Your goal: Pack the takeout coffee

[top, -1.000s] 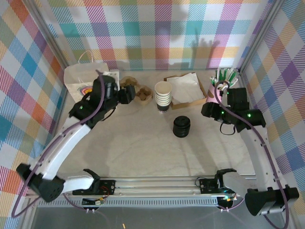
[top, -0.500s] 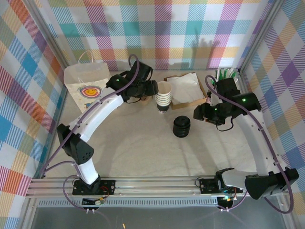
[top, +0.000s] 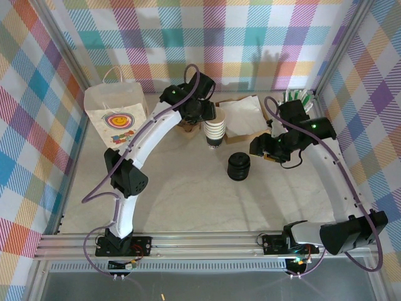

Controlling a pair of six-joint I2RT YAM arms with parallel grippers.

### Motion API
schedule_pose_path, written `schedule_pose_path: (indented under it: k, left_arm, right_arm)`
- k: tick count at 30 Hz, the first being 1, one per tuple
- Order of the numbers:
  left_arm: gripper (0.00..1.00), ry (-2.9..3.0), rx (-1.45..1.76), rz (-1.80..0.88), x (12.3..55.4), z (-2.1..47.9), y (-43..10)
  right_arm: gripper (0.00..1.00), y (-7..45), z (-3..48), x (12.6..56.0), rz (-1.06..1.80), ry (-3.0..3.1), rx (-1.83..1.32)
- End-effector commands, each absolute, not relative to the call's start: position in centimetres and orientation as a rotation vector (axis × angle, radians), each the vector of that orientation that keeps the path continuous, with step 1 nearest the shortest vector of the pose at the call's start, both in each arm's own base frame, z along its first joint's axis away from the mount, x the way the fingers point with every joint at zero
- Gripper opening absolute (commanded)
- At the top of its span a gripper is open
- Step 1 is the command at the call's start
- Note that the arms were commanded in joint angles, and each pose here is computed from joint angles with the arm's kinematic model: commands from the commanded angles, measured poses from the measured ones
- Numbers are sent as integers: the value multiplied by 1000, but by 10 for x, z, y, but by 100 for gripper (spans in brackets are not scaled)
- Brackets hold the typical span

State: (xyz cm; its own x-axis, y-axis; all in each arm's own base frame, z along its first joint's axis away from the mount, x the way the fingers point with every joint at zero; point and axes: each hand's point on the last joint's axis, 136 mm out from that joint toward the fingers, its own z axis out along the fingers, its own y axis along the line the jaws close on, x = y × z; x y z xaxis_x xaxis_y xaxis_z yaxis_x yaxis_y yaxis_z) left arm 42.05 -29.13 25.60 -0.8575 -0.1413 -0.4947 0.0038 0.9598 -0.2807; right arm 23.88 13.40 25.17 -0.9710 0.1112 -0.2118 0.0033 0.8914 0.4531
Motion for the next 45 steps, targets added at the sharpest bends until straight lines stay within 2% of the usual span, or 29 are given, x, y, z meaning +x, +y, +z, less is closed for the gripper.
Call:
schedule_pose_path:
  k: [1, 6, 13, 21, 33, 45]
  left_arm:
    - [49, 2621, -127, -404, 418, 258, -286]
    - [41, 2652, -141, -459, 423, 250, -291]
    - [40, 2682, -134, -448, 428, 240, -293]
    - [32, 2689, -127, -445, 434, 234, -293]
    - [28, 2713, -139, -435, 438, 225, -291]
    - [17, 2725, -147, -436, 440, 221, -288]
  right_arm:
    - [59, 139, 256, 237, 713, 2811, 78]
    - [59, 141, 254, 240, 722, 2812, 79]
    - [59, 144, 248, 243, 738, 2827, 77]
    - [59, 144, 244, 241, 741, 2840, 80]
    - [59, 144, 242, 242, 734, 2845, 85]
    - [59, 144, 241, 242, 728, 2855, 71]
